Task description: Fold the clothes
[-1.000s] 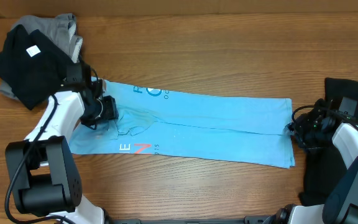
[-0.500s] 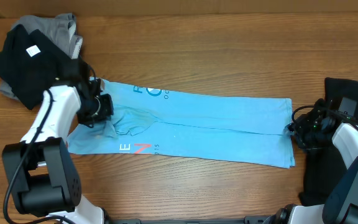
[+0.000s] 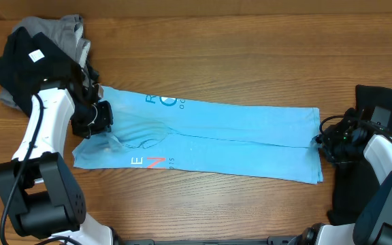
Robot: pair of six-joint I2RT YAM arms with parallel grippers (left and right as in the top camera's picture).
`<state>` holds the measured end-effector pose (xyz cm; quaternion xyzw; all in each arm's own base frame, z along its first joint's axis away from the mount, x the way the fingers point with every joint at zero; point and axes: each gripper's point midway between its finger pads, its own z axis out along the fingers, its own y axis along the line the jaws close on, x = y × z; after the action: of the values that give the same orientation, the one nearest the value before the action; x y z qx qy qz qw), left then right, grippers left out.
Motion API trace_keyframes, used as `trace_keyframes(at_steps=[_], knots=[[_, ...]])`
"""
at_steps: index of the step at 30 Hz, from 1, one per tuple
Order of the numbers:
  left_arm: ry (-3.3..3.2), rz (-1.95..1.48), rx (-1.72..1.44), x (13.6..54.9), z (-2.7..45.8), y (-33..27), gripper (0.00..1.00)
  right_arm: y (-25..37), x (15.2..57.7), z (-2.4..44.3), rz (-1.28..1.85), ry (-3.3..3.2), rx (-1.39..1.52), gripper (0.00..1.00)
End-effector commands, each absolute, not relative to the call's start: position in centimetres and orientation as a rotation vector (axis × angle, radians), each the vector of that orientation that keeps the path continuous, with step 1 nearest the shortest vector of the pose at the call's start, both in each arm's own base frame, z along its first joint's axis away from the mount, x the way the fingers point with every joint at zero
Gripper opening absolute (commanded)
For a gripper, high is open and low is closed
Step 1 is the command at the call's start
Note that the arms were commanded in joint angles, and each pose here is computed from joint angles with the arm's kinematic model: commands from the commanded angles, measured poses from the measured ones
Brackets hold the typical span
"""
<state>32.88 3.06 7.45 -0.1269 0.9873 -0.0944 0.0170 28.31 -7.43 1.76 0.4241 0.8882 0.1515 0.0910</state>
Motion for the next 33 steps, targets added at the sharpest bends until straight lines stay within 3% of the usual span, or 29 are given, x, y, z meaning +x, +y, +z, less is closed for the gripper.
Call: trace_keyframes(at_steps=[1, 2, 3, 13, 16, 19, 22, 33], knots=[[3.029, -0.295, -0.351, 33.5, 8.7, 3.6, 0.04, -7.6, 28.3, 1.8, 0.423, 2.633, 1.258, 0.52], [3.023, -0.334, -0.339, 33.6, 8.8, 3.2, 0.04, -7.6, 28.2, 1.7, 0.425, 2.637, 1.262, 0.41], [3.019, -0.352, -0.333, 33.7, 8.9, 3.1, 0.04, -7.6, 28.2, 1.6, 0.425, 2.64, 1.264, 0.38], [2.977, -0.409, -0.321, 34.6, 9.9, 2.8, 0.04, -7.6, 28.5, -0.6, 0.442, 2.656, 1.316, 0.37], [2.981, -0.407, -0.299, 34.6, 9.9, 2.8, 0.04, -7.7, 28.7, -0.7, 0.442, 2.652, 1.312, 0.3], [2.993, -0.408, -0.279, 34.3, 9.9, 2.7, 0.04, -8.0, 28.9, -0.4, 0.441, 2.642, 1.316, 0.14], [3.002, -0.406, -0.279, 34.1, 9.9, 2.7, 0.04, -8.3, 29.0, 0.1, 0.439, 2.639, 1.323, 0.07], [3.009, -0.372, -0.346, 33.4, 9.9, 5.0, 0.04, -8.5, 30.8, 4.4, 0.486, 2.618, 1.211, 0.04]])
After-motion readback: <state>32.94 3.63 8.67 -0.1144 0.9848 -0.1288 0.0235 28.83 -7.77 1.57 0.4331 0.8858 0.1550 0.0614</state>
